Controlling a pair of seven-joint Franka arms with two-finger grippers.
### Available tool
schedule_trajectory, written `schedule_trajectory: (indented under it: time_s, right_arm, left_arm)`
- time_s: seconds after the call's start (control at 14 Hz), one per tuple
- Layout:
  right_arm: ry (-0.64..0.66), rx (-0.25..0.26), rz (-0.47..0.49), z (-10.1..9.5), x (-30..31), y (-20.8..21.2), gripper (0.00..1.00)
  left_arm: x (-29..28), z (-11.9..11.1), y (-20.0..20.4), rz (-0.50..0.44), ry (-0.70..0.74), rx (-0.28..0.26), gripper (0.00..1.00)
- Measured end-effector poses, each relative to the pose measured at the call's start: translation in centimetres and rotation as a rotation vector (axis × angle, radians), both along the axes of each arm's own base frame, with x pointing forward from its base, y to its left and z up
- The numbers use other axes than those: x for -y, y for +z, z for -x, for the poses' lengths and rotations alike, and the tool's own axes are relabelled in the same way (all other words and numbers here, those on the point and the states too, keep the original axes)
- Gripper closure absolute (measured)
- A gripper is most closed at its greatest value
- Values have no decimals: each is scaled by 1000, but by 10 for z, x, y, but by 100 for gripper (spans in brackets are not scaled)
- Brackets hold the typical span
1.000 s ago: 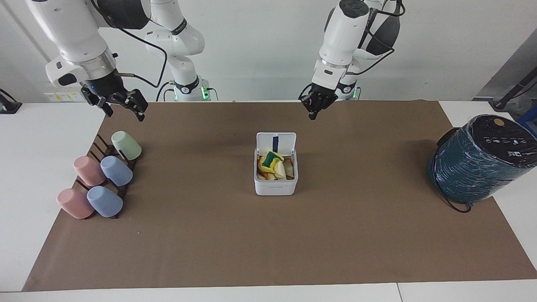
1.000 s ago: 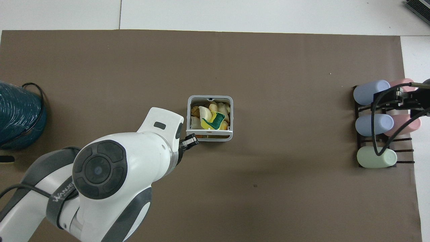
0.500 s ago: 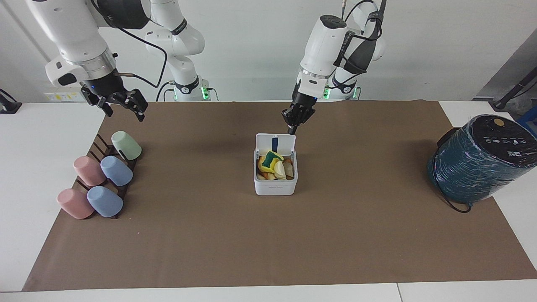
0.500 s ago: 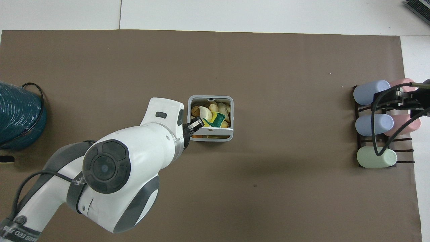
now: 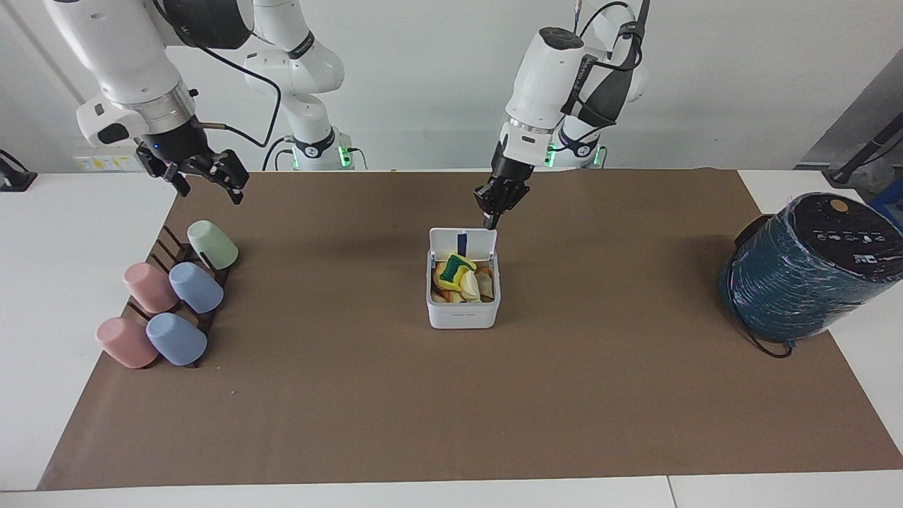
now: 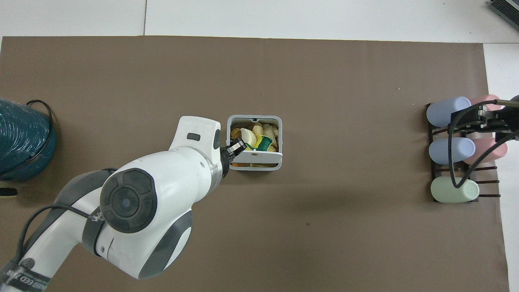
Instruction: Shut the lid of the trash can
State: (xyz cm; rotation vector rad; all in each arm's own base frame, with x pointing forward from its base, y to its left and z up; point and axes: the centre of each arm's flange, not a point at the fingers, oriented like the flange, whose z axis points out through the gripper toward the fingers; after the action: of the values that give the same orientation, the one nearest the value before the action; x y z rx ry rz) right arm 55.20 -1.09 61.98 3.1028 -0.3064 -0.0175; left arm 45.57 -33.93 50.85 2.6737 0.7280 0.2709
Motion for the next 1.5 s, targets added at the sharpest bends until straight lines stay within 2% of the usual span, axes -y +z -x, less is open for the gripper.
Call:
schedule_trajectory:
  time_s: [0.5, 0.71, 1.0, 1.5]
  right_arm:
    - [0, 0, 0, 0, 0, 0, 0]
    - [0, 0, 0, 0, 0, 0, 0]
    - [0, 0, 0, 0, 0, 0, 0]
    - [0, 0, 0, 0, 0, 0, 0]
  left_arm:
    - [27, 4, -29, 14, 12, -18, 99]
    - [24, -6, -30, 39, 29, 16, 99]
    - [13, -23, -42, 46, 63, 28, 99]
    - [14, -35, -59, 63, 79, 53, 99]
